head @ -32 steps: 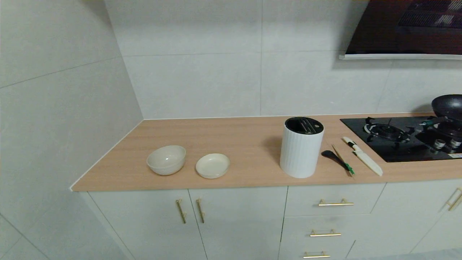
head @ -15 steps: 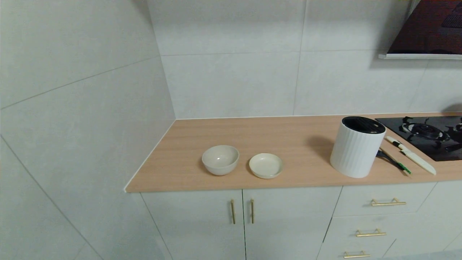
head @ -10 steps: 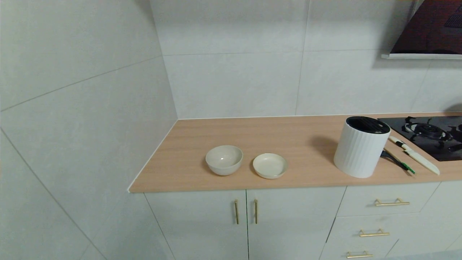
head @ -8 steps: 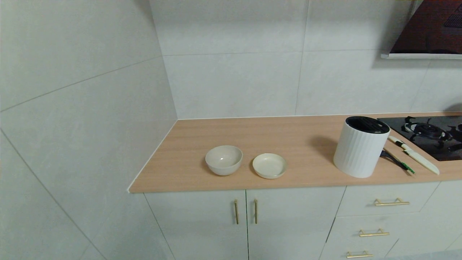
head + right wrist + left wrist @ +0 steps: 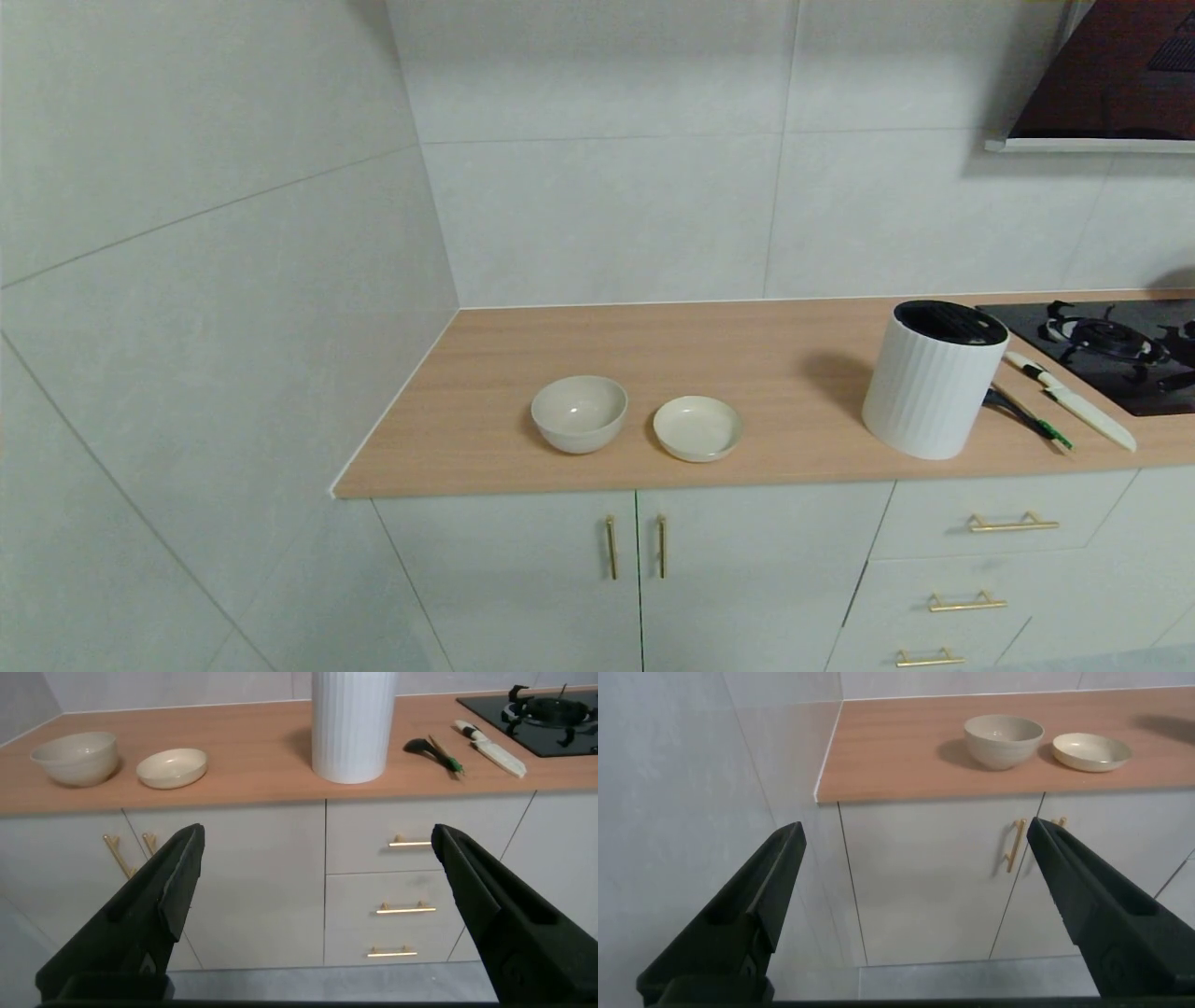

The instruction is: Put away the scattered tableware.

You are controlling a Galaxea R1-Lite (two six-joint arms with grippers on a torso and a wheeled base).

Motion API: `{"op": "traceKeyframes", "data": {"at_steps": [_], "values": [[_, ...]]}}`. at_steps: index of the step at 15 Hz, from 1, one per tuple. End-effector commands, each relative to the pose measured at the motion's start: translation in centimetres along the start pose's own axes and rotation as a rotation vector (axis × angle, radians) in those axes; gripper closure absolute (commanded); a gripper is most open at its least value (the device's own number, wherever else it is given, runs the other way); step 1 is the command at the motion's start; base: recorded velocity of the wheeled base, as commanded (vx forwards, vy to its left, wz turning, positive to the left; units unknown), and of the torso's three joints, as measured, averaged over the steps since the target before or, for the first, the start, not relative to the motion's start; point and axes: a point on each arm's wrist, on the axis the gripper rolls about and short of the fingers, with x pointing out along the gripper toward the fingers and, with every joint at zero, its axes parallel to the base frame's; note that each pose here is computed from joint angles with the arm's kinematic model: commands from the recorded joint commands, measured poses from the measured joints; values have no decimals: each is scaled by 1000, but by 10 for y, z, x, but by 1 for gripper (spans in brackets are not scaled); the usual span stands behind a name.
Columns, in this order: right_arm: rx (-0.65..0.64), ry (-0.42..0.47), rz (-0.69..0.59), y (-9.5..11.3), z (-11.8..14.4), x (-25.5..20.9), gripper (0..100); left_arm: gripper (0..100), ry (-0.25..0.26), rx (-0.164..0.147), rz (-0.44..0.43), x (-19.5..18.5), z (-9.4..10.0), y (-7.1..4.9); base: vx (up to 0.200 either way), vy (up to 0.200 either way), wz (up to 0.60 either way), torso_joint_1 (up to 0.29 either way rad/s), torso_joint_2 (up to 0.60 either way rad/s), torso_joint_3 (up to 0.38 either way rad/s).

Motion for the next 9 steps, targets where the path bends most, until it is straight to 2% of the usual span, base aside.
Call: {"op": "traceKeyframes", "data": {"at_steps": [1, 3, 9], "values": [[-1, 2, 0, 0, 0, 0, 0, 0, 0, 0, 0, 0, 0, 0, 0, 0, 0, 0, 0, 0], [1, 2, 0, 0, 0, 0, 0, 0, 0, 1, 0, 0, 0, 0, 0, 0, 0, -45, 99, 50], [1, 2, 0, 0, 0, 0, 0, 0, 0, 0, 0, 0, 0, 0, 0, 0, 0, -179, 382, 204]]}}
